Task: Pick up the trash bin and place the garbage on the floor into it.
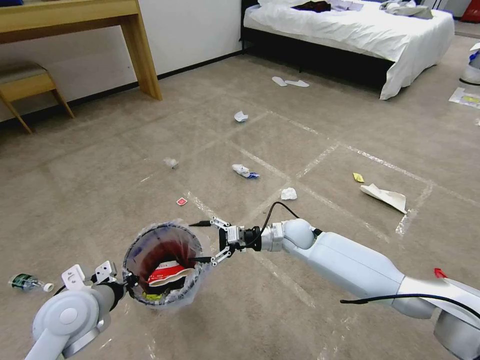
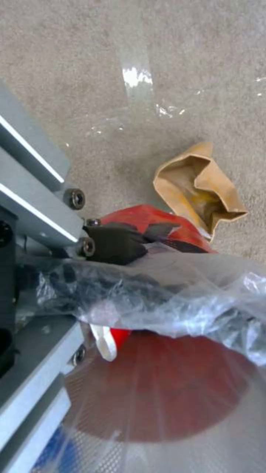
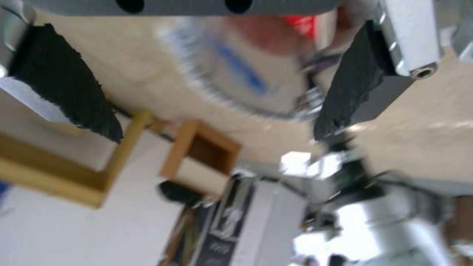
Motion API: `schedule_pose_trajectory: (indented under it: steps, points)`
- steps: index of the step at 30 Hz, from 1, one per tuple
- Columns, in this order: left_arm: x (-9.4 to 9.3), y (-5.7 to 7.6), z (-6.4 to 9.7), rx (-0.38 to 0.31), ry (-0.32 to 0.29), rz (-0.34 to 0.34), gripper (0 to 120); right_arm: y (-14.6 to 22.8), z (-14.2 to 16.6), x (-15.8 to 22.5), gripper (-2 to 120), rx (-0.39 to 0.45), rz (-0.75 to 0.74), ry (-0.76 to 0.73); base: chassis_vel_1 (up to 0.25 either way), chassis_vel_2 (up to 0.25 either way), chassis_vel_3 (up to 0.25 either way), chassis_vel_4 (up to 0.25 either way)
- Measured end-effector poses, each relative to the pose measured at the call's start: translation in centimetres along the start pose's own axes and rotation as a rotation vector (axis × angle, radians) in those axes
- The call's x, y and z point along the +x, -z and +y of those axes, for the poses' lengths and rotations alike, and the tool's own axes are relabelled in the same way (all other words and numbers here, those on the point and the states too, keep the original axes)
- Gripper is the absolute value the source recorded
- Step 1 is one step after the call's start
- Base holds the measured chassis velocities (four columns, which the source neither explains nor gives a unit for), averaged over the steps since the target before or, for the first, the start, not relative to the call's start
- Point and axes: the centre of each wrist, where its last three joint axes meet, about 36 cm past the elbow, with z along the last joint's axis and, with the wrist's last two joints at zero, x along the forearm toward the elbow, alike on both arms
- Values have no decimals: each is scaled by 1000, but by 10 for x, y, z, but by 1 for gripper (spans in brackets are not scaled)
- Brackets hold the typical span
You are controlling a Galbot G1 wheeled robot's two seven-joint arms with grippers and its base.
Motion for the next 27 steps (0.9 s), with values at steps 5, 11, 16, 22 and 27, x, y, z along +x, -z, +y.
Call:
schedule_pose_trajectory:
  steps: [5,11,16,22,27]
  points:
    - [0,1,0,-3,1,1,0,25,-18,29,100,21,-50,-160,0,0,0,0]
    - [0,4,0,-8,2,1,0,59,-26,88,100,70,-78,-394,0,0,0,0]
    - [0,5,-1,-8,-2,1,0,79,-10,127,100,75,-82,-720,0,0,0,0]
    - [5,3,1,10,1,-5,0,75,29,160,100,70,-54,-1012,0,0,0,0]
    - [7,1,2,27,0,-12,0,84,52,174,100,78,-38,-1175,0,0,0,0]
